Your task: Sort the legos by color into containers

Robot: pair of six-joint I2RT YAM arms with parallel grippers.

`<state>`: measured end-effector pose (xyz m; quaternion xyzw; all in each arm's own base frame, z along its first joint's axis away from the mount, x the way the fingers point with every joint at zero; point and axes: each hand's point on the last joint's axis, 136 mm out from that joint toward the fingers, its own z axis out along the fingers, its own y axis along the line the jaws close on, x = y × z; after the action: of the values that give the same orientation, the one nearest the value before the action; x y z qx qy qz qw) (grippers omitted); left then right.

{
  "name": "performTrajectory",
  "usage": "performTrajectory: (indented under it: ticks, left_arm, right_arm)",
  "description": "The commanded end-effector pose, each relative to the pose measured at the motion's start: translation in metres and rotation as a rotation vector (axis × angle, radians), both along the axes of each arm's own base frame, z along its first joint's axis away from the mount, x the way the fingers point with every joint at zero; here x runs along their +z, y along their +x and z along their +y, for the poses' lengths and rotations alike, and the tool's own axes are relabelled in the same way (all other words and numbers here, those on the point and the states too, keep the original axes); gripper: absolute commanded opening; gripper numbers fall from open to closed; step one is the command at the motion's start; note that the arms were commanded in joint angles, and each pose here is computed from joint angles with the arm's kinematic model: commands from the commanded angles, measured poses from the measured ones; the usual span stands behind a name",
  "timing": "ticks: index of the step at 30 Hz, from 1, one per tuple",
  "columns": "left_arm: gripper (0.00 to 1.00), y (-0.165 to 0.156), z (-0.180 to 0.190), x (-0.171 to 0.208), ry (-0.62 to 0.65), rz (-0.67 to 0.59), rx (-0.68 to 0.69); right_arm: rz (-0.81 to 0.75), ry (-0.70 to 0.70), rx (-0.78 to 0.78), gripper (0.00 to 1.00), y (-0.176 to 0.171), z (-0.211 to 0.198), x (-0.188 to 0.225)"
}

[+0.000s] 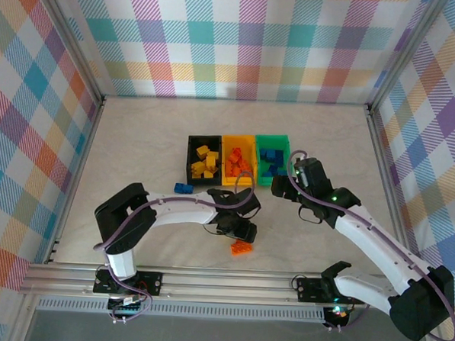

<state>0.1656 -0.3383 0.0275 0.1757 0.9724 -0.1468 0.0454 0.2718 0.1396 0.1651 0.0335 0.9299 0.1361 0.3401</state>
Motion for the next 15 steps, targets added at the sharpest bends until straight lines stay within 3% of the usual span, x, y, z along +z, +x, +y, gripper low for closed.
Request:
performTrajectory:
  ticks: [1, 8, 15]
  left_arm:
    - [0.61, -0.023, 0.02, -0.018, 0.138, 0.068, -0.071]
    - [0.51, -0.023, 0.057, -0.02, 0.262, 0.021, -0.054]
    - [0.4, -0.011, 0.06, -0.014, 0.259, -0.031, -0.039]
  right_arm:
    - [-0.003, 0.016, -0.015, 0.83, -0.004, -0.004, 0.001]
    - [0.003, 0.024, -0.022, 0.83, -0.005, -0.007, -0.002]
    - [-0.004, 0.035, -0.022, 0.83, -0.002, -0.005, 0.001]
